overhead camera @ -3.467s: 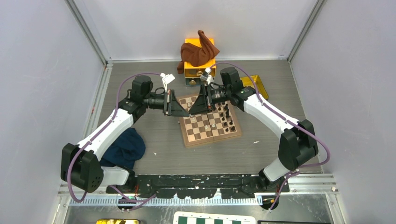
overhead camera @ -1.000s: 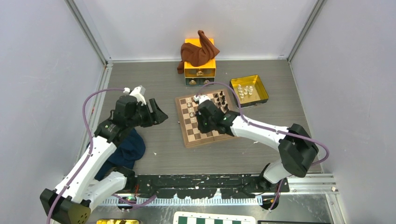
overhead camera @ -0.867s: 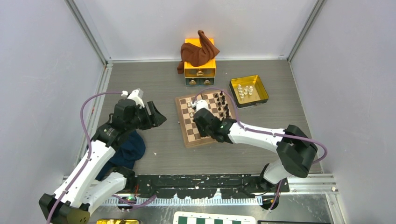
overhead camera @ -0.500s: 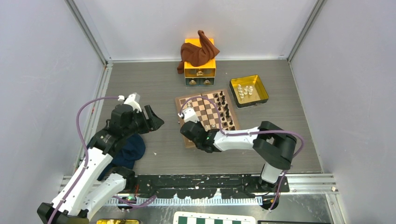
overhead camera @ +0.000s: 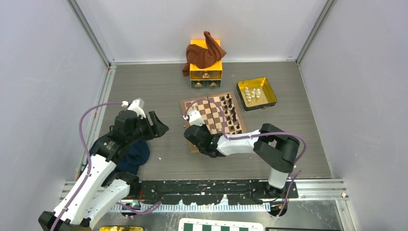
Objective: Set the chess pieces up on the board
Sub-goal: Place the chess piece on the chessboard.
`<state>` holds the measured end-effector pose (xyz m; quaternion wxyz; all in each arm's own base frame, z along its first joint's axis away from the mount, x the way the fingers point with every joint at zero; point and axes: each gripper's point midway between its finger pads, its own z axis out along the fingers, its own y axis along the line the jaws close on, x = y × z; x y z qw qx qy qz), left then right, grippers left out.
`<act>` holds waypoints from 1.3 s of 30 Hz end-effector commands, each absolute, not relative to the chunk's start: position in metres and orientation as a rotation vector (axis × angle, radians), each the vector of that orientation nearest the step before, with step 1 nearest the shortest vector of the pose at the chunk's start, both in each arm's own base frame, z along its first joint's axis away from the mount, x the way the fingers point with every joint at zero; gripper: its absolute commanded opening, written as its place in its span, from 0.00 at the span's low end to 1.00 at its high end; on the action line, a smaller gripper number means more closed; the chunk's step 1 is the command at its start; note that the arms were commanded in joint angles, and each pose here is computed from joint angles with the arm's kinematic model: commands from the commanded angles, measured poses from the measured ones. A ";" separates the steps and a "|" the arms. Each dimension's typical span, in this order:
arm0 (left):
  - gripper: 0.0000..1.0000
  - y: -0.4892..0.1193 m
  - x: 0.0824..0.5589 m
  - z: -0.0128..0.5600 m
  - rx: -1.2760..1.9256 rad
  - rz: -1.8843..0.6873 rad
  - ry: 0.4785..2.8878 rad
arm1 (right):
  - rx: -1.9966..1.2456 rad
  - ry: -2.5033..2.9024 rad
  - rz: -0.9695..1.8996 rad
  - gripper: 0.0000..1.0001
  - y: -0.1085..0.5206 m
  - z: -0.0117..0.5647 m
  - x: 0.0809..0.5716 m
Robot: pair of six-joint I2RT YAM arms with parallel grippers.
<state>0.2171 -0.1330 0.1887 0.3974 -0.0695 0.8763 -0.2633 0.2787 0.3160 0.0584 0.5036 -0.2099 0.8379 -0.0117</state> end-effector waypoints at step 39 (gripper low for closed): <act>0.68 -0.134 0.222 0.182 -0.191 -0.667 2.223 | -0.329 2.114 0.080 0.01 0.322 0.082 0.292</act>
